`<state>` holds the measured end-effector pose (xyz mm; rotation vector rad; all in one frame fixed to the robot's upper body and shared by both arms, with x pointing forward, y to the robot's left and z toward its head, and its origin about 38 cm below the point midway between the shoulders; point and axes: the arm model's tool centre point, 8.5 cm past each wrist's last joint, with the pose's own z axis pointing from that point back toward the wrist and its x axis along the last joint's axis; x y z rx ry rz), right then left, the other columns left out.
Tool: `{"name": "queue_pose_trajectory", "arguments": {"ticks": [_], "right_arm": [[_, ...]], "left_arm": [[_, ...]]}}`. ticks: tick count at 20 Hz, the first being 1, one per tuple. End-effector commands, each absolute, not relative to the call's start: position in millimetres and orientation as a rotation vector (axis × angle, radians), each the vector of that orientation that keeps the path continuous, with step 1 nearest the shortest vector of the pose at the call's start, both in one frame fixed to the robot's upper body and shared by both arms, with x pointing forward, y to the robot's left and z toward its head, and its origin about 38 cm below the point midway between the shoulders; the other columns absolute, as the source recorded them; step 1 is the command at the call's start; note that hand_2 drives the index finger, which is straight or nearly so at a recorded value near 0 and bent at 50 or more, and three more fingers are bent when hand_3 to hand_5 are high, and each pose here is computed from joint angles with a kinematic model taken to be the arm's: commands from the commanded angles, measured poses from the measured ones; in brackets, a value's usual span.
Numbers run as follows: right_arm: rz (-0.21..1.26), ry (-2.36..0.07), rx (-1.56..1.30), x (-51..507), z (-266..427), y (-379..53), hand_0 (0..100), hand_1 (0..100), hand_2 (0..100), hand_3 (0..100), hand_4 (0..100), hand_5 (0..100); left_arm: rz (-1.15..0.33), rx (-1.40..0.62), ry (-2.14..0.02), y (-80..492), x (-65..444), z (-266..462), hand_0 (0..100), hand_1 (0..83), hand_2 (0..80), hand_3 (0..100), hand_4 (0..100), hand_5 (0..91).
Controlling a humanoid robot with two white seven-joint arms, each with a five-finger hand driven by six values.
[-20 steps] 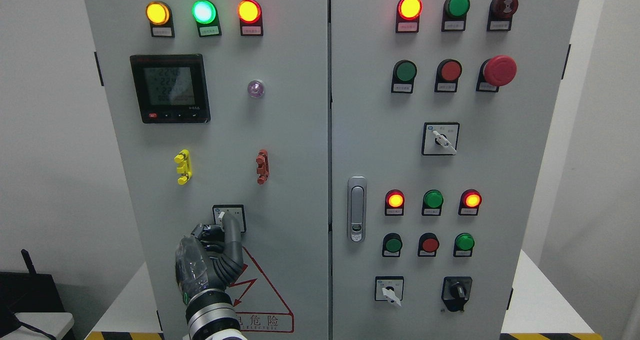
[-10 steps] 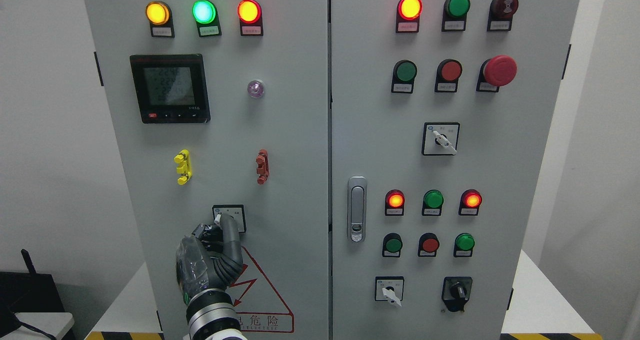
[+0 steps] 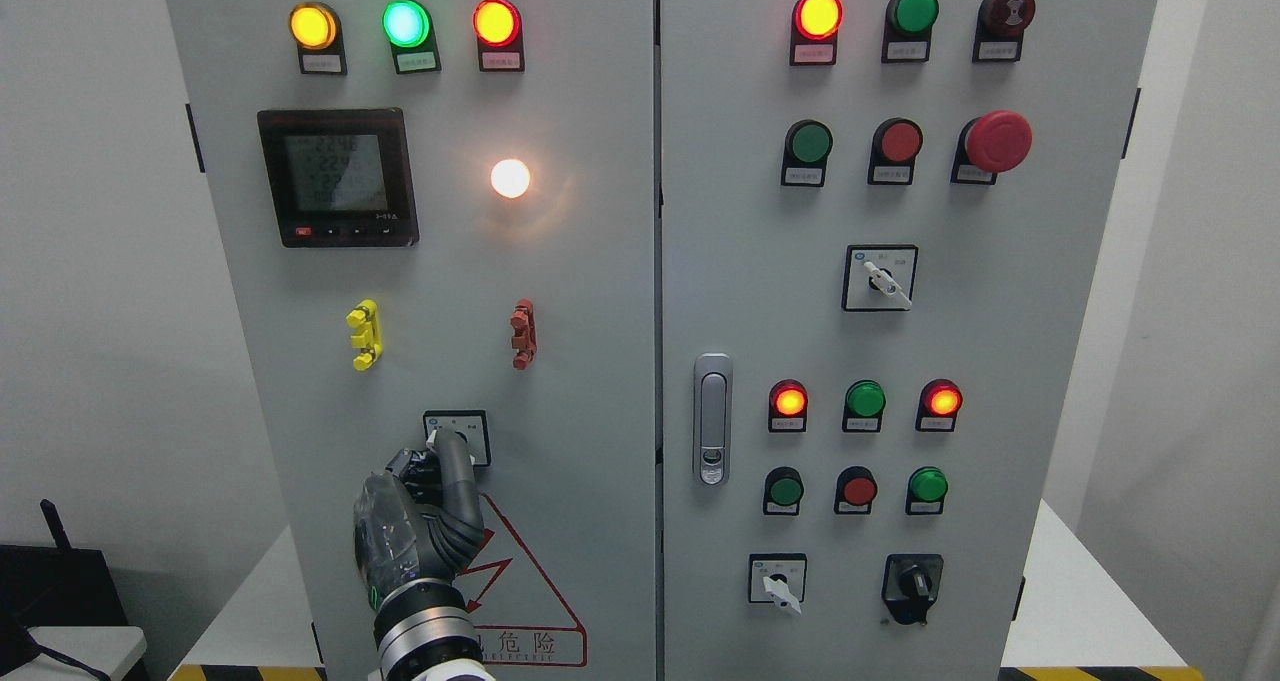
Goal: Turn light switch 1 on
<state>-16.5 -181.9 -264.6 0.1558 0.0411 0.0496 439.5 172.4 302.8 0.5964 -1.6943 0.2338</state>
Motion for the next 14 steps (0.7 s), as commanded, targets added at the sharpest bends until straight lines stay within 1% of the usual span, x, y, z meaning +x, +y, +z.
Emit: {"name": "queue_pose_trajectory", "arguments": {"ticks": [1, 6, 11, 14], "right_arm": [[0.031, 0.039, 0.157, -16.1, -264.6, -181.7, 12, 39, 0, 0, 0, 0], [0.033, 0.039, 0.157, -16.1, -264.6, -181.7, 12, 39, 0, 0, 0, 0], [0.031, 0.039, 0.157, -16.1, -264.6, -181.7, 12, 39, 0, 0, 0, 0], [0.033, 0.039, 0.157, -16.1, -264.6, -181.7, 12, 39, 0, 0, 0, 0]], "left_arm": [[0.239, 0.599, -1.693, 172.7, 439.2, 302.2, 52, 12.8, 57.9, 66, 72, 65.2], [0.237, 0.597, -1.695, 172.1, 438.9, 302.6, 46, 13.6, 58.8, 66, 72, 65.3], [0.240, 0.598, -1.696, 172.8, 438.1, 302.2, 38, 15.2, 59.1, 67, 72, 65.3], [0.241, 0.596, -1.695, 172.5, 437.7, 302.0, 35, 15.9, 59.5, 67, 73, 65.6]]}}
